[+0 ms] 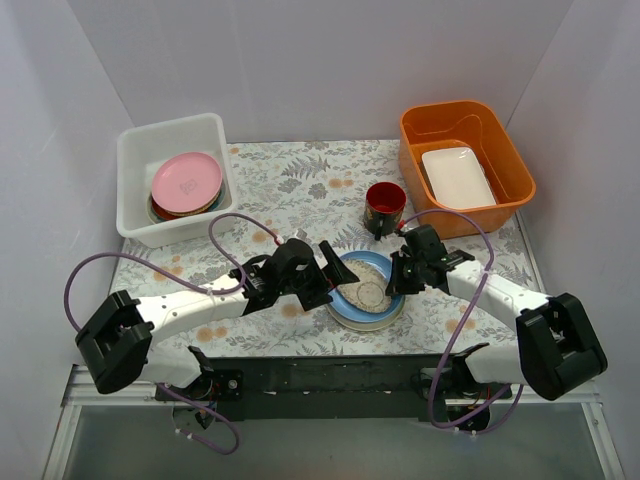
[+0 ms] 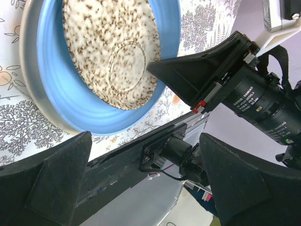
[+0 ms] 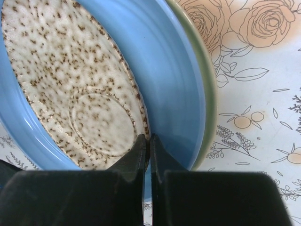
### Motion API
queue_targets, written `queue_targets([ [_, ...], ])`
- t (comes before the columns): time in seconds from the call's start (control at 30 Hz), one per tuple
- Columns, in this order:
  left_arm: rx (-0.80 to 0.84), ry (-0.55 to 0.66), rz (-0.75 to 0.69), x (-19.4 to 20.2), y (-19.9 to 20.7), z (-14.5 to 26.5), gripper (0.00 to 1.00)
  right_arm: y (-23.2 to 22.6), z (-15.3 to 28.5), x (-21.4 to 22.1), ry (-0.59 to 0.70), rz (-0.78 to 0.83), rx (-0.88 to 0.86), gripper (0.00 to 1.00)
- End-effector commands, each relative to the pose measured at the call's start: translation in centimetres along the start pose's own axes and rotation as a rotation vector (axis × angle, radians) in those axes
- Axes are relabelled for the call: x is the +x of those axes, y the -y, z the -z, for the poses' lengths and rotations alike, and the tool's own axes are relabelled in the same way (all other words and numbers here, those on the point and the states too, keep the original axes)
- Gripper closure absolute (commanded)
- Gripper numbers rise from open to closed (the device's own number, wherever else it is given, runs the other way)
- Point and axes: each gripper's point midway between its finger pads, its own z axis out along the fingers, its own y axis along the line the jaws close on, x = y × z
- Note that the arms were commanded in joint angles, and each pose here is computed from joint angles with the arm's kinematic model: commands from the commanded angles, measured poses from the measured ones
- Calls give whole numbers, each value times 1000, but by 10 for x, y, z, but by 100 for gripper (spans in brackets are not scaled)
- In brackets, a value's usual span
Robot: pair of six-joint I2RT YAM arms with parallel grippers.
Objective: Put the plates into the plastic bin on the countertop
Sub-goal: Pick up the plate at the center of the board.
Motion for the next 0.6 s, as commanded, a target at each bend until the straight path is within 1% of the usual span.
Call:
queue_targets([
  [0.0, 20, 42, -9, -4, 1, 12, 2, -8, 9, -2, 25, 11, -38, 99],
  [0.27, 23, 50, 1, -4, -5, 21, 2, -20, 39, -22, 101, 24, -62, 99],
  [0.3, 17, 80, 3, -9, -7, 21, 2, -22, 43, -23, 111, 26, -67, 99],
  [0.33, 16, 82, 5, -9, -8, 21, 2, -23, 46, -24, 119, 28, -72, 99],
  [0.57, 3, 85, 4, -9, -12, 20, 2, -40, 64, -35, 170, 47, -143, 99],
])
